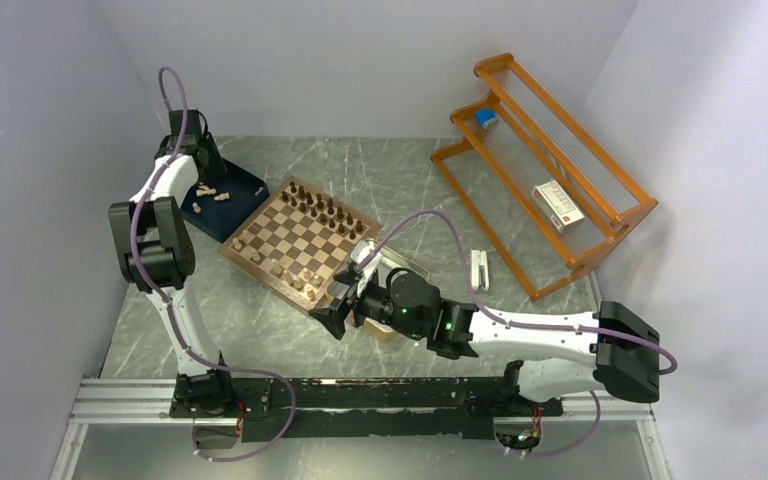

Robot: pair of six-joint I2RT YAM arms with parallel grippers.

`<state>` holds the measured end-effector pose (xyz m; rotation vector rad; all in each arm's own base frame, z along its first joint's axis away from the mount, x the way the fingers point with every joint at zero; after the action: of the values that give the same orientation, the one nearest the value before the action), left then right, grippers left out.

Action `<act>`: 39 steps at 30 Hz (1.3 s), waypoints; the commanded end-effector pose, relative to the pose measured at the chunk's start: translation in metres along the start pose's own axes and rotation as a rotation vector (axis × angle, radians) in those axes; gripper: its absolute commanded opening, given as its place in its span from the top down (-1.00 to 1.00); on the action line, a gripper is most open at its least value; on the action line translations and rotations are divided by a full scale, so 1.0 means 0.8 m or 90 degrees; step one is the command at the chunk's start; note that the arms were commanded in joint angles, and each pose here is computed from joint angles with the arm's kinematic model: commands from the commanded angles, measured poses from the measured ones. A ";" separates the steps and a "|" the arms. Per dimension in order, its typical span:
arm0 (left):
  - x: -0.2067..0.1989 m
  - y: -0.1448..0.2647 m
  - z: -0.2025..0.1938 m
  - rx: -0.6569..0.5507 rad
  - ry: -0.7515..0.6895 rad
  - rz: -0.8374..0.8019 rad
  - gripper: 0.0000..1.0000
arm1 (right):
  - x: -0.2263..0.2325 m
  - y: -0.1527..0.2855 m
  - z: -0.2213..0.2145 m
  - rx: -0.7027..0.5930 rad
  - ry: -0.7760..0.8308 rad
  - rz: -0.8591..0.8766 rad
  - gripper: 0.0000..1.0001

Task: Set up the chess pieces on the board
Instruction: Pick up the chess piece from the storage box.

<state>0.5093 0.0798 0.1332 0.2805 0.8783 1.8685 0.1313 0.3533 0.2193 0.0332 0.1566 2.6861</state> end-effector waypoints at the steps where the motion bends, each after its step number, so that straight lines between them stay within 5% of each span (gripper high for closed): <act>1: -0.014 -0.014 0.009 -0.015 -0.051 -0.066 0.13 | -0.007 -0.008 0.020 -0.027 0.015 -0.016 -0.83; 13: -0.009 -0.042 -0.030 0.067 -0.094 -0.073 0.04 | -0.013 -0.011 0.022 -0.034 0.013 -0.018 -0.84; 24: 0.009 0.000 -0.004 -0.030 0.089 0.037 0.00 | -0.016 -0.001 0.021 -0.040 0.009 -0.024 -0.84; 39: 0.030 0.003 -0.039 -0.071 0.328 0.113 -0.11 | -0.019 0.007 0.023 -0.047 0.008 -0.028 -0.84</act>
<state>0.4740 0.0797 0.0878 0.0248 1.1523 2.1214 0.1403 0.3482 0.2279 0.0001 0.1210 2.6634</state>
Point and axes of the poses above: each gripper's point midway between its finger pads, its own y axis back along the fingers, its own x axis along the line the jaws close on, z = x × y, the point moved 4 cm from there along y, back along the fingers, and after that the axes turned 8 degrees about y, right-handed, at the moved point
